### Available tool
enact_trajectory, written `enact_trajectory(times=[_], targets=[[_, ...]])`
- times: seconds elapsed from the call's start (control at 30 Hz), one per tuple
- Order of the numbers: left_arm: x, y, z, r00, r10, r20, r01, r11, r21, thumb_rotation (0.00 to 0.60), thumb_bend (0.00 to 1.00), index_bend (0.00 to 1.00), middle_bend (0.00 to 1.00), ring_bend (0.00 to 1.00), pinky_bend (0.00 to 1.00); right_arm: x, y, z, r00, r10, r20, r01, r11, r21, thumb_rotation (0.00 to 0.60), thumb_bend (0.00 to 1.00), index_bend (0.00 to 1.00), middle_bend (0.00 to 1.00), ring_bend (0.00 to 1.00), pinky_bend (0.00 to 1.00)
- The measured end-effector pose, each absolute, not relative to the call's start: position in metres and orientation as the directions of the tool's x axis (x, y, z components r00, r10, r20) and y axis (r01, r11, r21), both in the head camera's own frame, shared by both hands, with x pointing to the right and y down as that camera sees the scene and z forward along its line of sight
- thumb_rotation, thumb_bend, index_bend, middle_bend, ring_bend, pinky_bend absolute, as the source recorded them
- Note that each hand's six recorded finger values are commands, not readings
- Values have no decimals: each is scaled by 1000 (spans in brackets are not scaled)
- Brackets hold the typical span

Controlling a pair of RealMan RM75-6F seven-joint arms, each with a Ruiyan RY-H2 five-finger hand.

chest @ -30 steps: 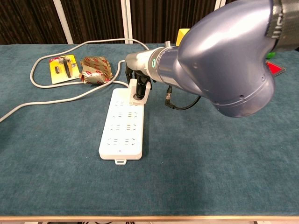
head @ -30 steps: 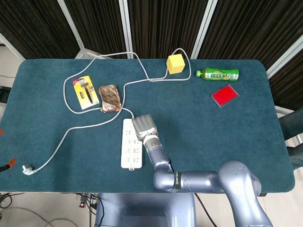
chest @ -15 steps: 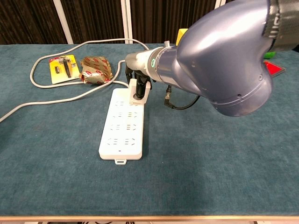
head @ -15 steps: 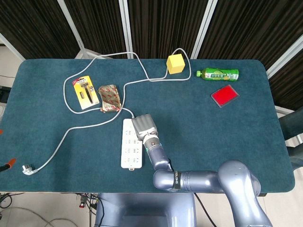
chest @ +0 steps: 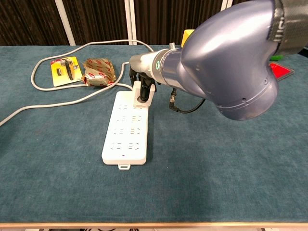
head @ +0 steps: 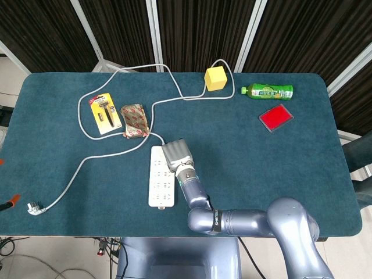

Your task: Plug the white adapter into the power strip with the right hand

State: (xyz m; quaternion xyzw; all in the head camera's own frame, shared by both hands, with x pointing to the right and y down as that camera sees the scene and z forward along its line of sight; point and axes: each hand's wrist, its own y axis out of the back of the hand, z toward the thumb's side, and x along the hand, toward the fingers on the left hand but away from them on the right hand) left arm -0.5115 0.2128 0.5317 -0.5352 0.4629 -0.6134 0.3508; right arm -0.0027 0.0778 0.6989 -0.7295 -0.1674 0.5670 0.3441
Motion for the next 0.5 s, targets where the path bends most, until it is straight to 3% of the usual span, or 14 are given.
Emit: enact_trajectory(times=[0.5], targets=[[-511, 213, 533, -183, -925, 333, -62, -327, -943, 600, 99, 212, 0, 0, 0, -2, 80, 702, 303, 630, -715, -152, -709, -689, 600, 614, 728, 608, 507, 345]])
